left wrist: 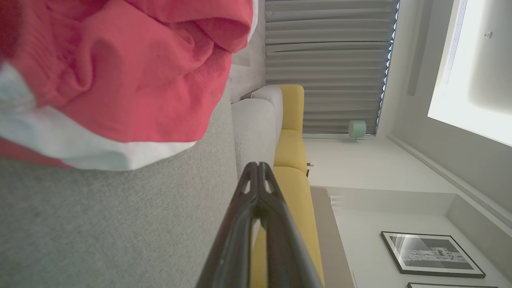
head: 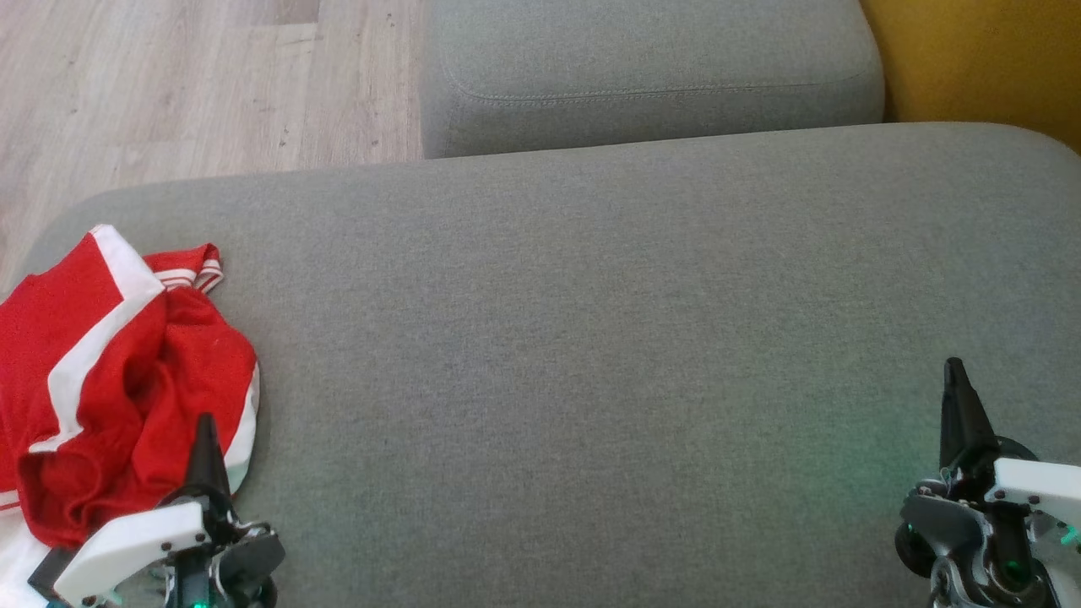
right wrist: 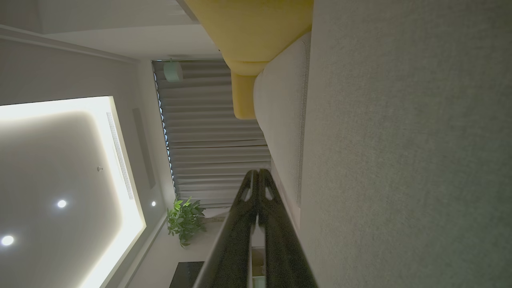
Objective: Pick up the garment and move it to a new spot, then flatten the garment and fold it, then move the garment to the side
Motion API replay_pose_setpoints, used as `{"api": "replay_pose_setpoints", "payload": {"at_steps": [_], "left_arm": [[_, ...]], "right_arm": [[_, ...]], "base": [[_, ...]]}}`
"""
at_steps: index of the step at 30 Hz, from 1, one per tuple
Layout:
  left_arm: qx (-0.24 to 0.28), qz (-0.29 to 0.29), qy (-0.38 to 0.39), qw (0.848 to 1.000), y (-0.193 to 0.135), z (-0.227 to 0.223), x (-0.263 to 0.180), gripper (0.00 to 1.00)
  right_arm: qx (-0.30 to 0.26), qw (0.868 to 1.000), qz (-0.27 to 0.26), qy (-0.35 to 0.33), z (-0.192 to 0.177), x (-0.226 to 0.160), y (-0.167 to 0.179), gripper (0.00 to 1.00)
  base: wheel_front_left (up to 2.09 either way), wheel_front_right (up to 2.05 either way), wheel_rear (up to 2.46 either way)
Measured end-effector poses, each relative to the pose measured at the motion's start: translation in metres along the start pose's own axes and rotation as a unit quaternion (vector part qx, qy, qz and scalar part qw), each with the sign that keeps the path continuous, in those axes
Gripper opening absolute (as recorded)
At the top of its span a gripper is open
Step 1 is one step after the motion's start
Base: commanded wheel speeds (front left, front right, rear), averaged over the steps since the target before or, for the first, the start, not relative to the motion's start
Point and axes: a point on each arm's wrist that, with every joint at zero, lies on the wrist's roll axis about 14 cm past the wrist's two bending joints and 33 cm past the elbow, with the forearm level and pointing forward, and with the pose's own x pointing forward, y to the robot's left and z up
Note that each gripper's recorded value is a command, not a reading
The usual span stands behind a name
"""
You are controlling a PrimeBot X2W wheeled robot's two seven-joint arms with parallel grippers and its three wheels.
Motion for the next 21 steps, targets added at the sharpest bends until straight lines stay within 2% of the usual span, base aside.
{"api": "replay_pose_setpoints", "payload": {"at_steps": [21], "left_arm": [[0.000,0.000,0.000,1.000,0.0000,0.0000,0.0000,0.00]], "right_arm": [[0.000,1.000,0.000,0.000,0.0000,0.0000,0.0000,0.00]], "base": [[0.00,0.00,0.00]]}}
